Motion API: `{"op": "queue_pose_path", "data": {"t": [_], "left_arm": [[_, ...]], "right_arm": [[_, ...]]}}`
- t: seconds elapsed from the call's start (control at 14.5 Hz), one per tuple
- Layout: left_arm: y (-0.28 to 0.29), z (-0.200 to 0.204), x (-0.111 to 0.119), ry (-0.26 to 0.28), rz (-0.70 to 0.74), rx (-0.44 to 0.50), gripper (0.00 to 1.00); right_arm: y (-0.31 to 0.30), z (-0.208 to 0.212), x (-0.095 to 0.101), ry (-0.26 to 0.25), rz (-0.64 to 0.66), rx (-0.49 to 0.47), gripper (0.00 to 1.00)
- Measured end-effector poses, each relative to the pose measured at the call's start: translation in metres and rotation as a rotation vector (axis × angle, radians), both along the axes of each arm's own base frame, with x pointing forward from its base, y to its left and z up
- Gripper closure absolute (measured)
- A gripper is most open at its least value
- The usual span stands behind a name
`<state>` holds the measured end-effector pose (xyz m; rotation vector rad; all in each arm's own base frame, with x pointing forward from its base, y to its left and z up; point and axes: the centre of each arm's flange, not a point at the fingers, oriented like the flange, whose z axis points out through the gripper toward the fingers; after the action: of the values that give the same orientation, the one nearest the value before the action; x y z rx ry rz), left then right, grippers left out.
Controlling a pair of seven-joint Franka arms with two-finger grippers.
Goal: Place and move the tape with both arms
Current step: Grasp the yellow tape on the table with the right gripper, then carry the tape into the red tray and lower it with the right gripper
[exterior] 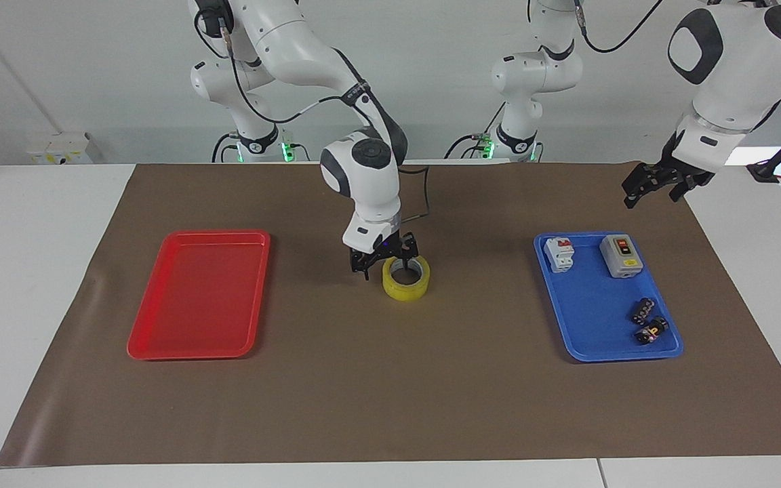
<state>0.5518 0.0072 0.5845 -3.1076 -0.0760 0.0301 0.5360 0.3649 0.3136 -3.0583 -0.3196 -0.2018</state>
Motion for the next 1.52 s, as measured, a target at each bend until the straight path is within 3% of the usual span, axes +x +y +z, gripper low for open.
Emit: {"op": "queue_pose_path", "data": {"t": [0.34,0.41,0.83,1.03,1.24,1.52], "left_arm": [[-0.003,0.0,0.0,0.001,-0.012,-0.001,0.0],[-0.003,0.0,0.0,0.001,-0.012,-0.002,0.0],[-0.003,0.0,0.0,0.0,-0.013,-0.002,0.0],[-0.003,0.0,0.0,0.0,-0.013,-0.002,0.0],[-0.003,0.0,0.0,0.0,-0.013,-0.003,0.0],[-0.003,0.0,0.0,0.0,-0.013,-0.003,0.0]], "right_arm": [[0.009,-0.02,-0.008,-0.007,0.019,0.007,0.0],[0.009,-0.021,-0.008,-0.01,0.02,0.008,0.07],[0.004,-0.025,-0.009,-0.005,0.019,-0.002,0.76],[0.004,-0.024,-0.009,0.0,0.019,-0.005,0.78],[0.006,-0.006,-0.002,0.044,-0.008,-0.036,0.78],[-0.05,0.083,0.034,0.042,-0.132,-0.041,0.78]]}}
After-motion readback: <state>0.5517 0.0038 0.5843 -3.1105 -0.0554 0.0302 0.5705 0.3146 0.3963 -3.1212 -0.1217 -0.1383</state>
